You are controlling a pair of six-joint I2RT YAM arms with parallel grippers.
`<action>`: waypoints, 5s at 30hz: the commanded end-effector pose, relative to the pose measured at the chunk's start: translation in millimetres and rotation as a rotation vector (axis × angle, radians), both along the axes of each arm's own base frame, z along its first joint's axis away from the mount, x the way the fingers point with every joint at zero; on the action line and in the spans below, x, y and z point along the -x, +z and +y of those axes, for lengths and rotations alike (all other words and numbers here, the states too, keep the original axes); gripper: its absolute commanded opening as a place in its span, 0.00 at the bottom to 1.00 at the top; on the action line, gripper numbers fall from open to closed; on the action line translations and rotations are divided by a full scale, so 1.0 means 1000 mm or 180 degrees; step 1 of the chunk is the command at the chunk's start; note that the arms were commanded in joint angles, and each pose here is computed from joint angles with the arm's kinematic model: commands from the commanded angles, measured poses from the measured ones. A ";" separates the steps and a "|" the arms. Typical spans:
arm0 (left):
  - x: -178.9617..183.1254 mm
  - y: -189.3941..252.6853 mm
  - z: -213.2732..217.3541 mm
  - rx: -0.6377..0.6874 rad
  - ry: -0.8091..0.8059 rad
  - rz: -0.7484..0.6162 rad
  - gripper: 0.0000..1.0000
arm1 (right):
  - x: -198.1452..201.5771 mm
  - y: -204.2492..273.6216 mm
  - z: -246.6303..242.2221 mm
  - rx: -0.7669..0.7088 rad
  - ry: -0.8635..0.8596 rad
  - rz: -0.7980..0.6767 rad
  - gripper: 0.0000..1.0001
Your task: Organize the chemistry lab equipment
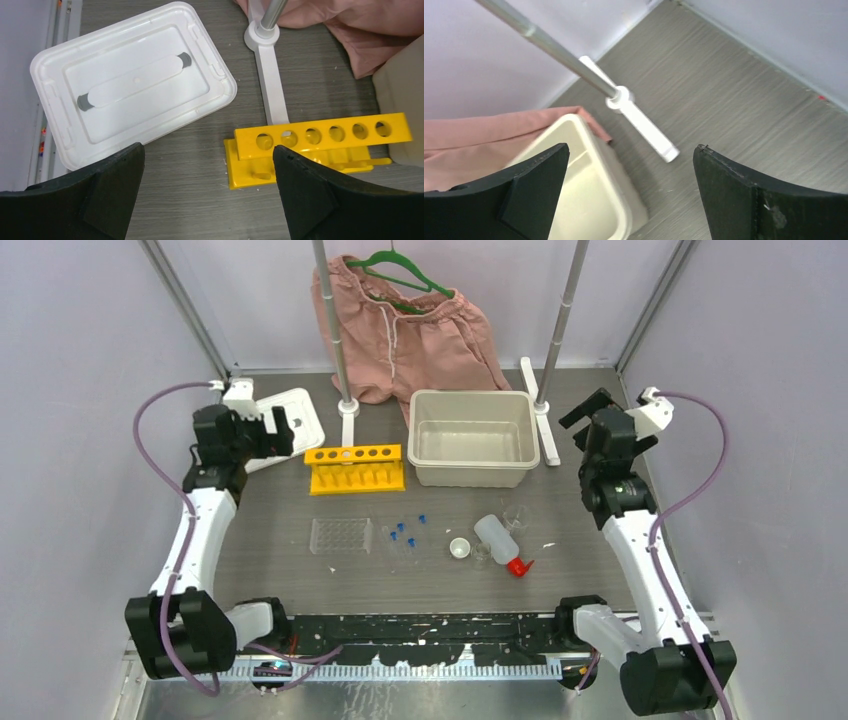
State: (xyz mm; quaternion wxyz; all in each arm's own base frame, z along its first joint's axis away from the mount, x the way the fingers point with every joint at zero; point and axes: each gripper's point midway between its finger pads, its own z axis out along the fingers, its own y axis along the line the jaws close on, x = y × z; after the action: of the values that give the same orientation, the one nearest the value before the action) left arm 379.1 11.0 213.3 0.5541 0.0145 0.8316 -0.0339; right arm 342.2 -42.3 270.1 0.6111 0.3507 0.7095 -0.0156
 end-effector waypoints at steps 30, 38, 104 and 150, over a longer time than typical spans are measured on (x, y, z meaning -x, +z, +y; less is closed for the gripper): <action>0.101 0.023 0.004 0.0083 -0.0434 0.1645 0.91 | 0.069 -0.152 0.450 0.0408 0.3612 0.2366 0.51; 0.104 0.027 0.001 0.0070 -0.0506 0.1594 0.87 | 0.058 -0.187 0.465 0.0506 0.3617 0.2499 0.47; 0.157 0.080 -0.108 0.1354 -0.2442 0.1225 0.51 | 0.028 0.127 0.549 -0.0836 0.3499 -0.0430 0.06; 0.159 0.063 -0.104 0.0654 -0.2720 0.0640 0.00 | 0.077 0.085 0.544 -0.1074 0.5129 0.1040 0.47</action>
State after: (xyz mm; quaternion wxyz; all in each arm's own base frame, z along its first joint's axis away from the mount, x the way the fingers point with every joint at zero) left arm 214.9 -91.7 269.1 0.3823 0.2777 0.8107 -0.3455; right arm 276.0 503.1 340.1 0.2729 -0.1586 0.8287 0.4622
